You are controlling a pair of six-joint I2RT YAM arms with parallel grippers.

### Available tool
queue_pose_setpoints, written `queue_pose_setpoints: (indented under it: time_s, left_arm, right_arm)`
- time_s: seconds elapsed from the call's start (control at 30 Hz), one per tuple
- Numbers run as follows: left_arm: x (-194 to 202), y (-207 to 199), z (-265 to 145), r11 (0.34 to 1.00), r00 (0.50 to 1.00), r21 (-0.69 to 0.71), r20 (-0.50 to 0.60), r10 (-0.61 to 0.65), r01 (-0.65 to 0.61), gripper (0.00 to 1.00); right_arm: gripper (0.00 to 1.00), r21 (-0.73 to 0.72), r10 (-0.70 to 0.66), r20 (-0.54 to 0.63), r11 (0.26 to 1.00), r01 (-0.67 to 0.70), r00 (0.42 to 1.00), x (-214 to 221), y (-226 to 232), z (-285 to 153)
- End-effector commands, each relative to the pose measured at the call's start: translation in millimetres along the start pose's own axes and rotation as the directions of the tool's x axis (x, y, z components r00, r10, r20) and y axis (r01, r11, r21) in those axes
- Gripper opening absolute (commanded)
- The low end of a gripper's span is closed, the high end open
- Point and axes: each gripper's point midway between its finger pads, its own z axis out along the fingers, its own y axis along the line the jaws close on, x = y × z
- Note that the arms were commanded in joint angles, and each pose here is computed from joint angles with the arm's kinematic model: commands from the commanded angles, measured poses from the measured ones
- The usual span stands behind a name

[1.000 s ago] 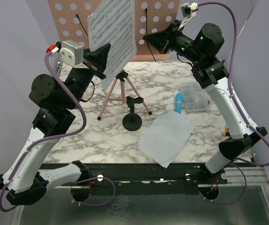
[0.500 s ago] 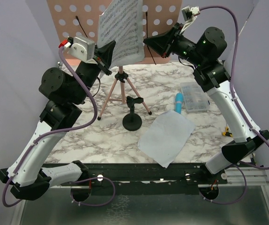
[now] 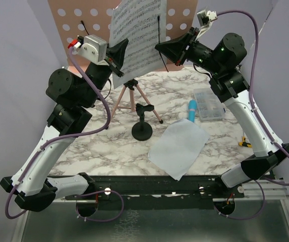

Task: Set up the instrument practice props

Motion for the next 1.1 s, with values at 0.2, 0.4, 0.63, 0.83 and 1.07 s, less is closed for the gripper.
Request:
queue_pose_setpoints:
  time_s: [0.2,0.4,0.63,0.83,1.07]
  left_arm:
    - [-21.9,-20.8,15.9,0.994,0.993,0.105,0.111,-0.033,0.021,0.0]
    - [-19.7,-22.7,25.8,0.994,0.99,0.107,0.132,-0.044,0.03,0.0]
    - [-11.6,-26.4,37.5,0.993,0.992,0.118,0.125,-0.024,0.009,0.0]
    - [-2.3,-30.0,45.2,0.991,0.994,0.13,0.107,-0.02,0.006,0.0]
    - [0.9,-25.8,44.3,0.994,0.995,0.106,0.099,-0.02,0.01,0.23]
  right_arm:
    - [0.0,-0.072,-0.081,0.073,0.994,0.086,0.994,-27.7,27.7,-14.5]
    - [0.01,-0.07,-0.082,0.076,0.994,0.087,0.994,-28.7,29.1,-16.6]
    - [0.01,-0.072,-0.084,0.077,0.993,0.09,0.993,-29.0,30.7,-18.2]
    - [0.01,-0.075,-0.08,0.076,0.994,0.085,0.994,-27.5,30.2,-17.2]
    - [0.0,-0.069,-0.075,0.072,0.994,0.08,0.995,-25.1,27.7,-16.5]
